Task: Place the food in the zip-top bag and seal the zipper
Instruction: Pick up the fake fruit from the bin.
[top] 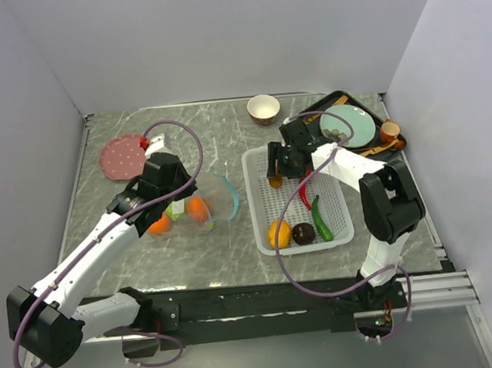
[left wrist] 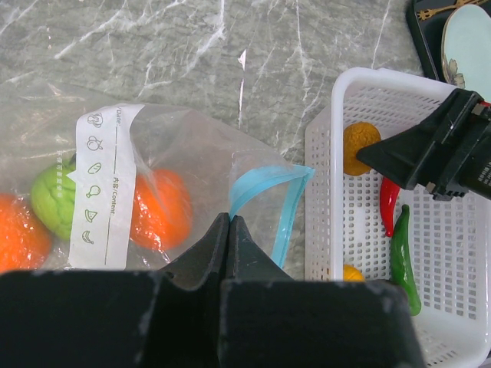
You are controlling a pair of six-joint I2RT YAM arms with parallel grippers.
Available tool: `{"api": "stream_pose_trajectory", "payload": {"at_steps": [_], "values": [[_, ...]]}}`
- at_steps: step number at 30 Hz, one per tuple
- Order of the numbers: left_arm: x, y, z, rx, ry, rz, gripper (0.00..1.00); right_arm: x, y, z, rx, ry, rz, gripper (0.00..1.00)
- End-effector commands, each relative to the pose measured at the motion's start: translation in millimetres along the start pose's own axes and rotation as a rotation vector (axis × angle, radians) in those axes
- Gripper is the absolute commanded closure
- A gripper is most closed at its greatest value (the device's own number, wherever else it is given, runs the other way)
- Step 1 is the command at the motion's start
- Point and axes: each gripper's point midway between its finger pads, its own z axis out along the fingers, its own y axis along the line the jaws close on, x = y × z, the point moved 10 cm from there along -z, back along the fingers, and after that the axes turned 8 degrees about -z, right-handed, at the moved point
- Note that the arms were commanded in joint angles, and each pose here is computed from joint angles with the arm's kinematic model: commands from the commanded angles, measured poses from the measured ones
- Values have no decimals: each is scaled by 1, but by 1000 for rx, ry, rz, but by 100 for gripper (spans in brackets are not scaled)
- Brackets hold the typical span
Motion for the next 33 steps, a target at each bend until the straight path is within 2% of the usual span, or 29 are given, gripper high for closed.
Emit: {"api": "stream_pose_trajectory", "payload": {"at_steps": [1, 8, 11, 12, 15, 18, 24, 33], "values": [[-5, -3, -4, 26, -20, -19, 99, -7, -4, 15, 78, -72, 44, 25], [-4, -3, -5, 21, -22, -17, 99, -7, 3, 26, 29, -51, 64, 27], [-3, -2, -4, 19, -18, -18, 99, -5, 1, 29, 39, -33, 58, 42], [-4, -3, -4, 23, -20, -17, 99, -5, 1, 29, 43, -30, 57, 51], [-4, -3, -3, 23, -18, -17, 99, -6, 1, 23, 41, -42, 50, 62], [-4, -4, -3, 25, -18, -14, 99, -9, 3, 13, 28, -65, 40, 72], [-5, -4, -4, 23, -18, -14, 99, -14, 6, -19, -13, -101, 16, 83], [-7, -4, -6, 18, -30, -12, 99, -17, 19, -58, -201, -138, -50, 83]]}}
